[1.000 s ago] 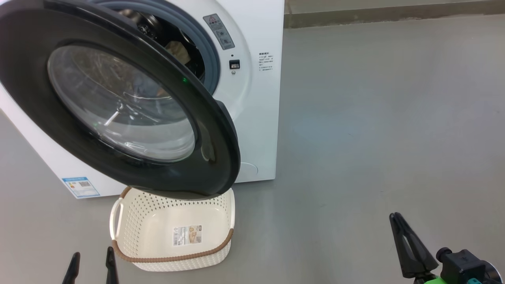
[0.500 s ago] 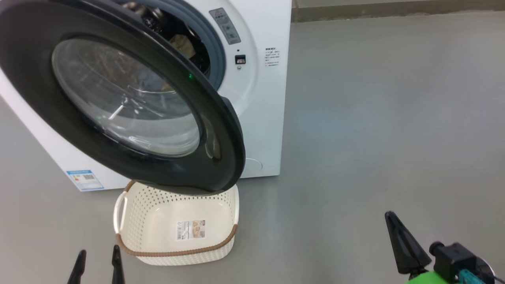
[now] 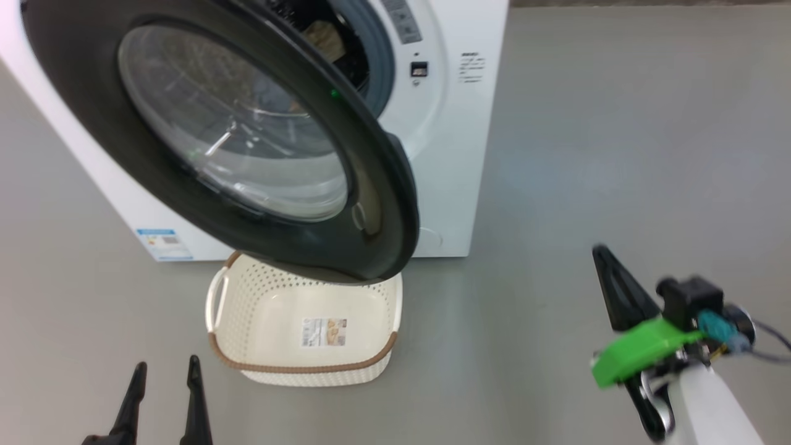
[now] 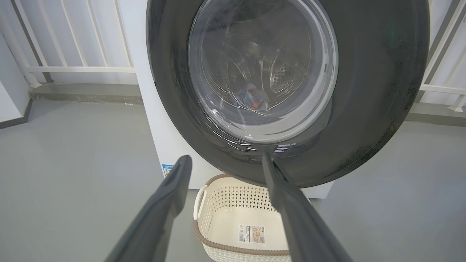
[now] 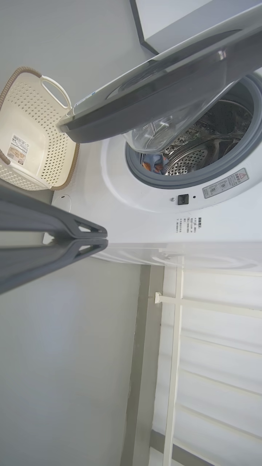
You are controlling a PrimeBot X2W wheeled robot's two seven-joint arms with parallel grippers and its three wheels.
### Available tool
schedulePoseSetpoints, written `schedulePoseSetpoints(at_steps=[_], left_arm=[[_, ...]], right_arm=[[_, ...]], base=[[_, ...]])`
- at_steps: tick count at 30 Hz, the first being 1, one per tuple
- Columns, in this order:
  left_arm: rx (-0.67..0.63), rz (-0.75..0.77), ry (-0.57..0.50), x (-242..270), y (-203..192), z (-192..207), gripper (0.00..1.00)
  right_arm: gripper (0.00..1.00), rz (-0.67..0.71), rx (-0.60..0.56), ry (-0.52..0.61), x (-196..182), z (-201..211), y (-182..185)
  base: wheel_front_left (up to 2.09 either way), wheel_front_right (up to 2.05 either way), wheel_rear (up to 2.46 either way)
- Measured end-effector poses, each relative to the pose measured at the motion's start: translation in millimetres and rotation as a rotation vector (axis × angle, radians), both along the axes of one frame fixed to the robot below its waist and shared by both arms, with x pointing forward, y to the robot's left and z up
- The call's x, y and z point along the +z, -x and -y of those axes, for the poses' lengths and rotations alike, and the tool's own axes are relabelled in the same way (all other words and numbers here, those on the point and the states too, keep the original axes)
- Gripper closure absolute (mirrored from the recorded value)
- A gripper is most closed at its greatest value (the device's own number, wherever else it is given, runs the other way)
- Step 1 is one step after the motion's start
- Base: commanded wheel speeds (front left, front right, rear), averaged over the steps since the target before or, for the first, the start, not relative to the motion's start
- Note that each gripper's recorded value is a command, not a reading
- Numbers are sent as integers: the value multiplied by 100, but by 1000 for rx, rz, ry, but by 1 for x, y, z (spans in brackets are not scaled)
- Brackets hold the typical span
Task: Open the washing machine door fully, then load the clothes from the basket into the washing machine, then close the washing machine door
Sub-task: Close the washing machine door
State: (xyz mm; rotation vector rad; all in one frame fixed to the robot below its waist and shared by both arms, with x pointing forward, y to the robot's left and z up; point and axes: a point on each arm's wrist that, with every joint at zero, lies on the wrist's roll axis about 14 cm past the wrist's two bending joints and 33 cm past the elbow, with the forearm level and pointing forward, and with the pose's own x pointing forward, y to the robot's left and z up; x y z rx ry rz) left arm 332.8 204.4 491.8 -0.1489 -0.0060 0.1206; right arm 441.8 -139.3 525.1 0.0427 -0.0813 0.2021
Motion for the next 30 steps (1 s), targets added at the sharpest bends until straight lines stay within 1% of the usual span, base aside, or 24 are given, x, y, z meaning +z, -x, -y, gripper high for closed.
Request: schedulePoseSetpoints(at_steps=[6,9,13,16,20,24,26,30], left_arm=[[26,3,-5,0,-1,-6,0],[33,1,-4,-1,0,-9,0],[44,-2,-10,-2,1,-12,0],[45,4,-14,-1,1,-13,0],[46,13,-15,1,2,-13,0],[48,21,-16,4,4,-13,0],[51,24,-17,5,5,-14,0],[56,26,-24,6,7,-16,0]], right_arm=[[100,12,59,-8,9,-27,-36],[100,33,81,-21,19,-39,-50],[100,101,112,-40,47,-54,-63],[100,189,144,-53,81,-67,-66],[100,359,211,-89,142,-89,-58],[100,521,311,-116,196,-119,-34],[100,572,364,-122,211,-133,-20],[100,559,470,-106,214,-165,-3]], base=[[0,0,0],[0,0,0],[0,0,0],[0,0,0],[0,0,0],[0,0,0],[0,0,0],[0,0,0]])
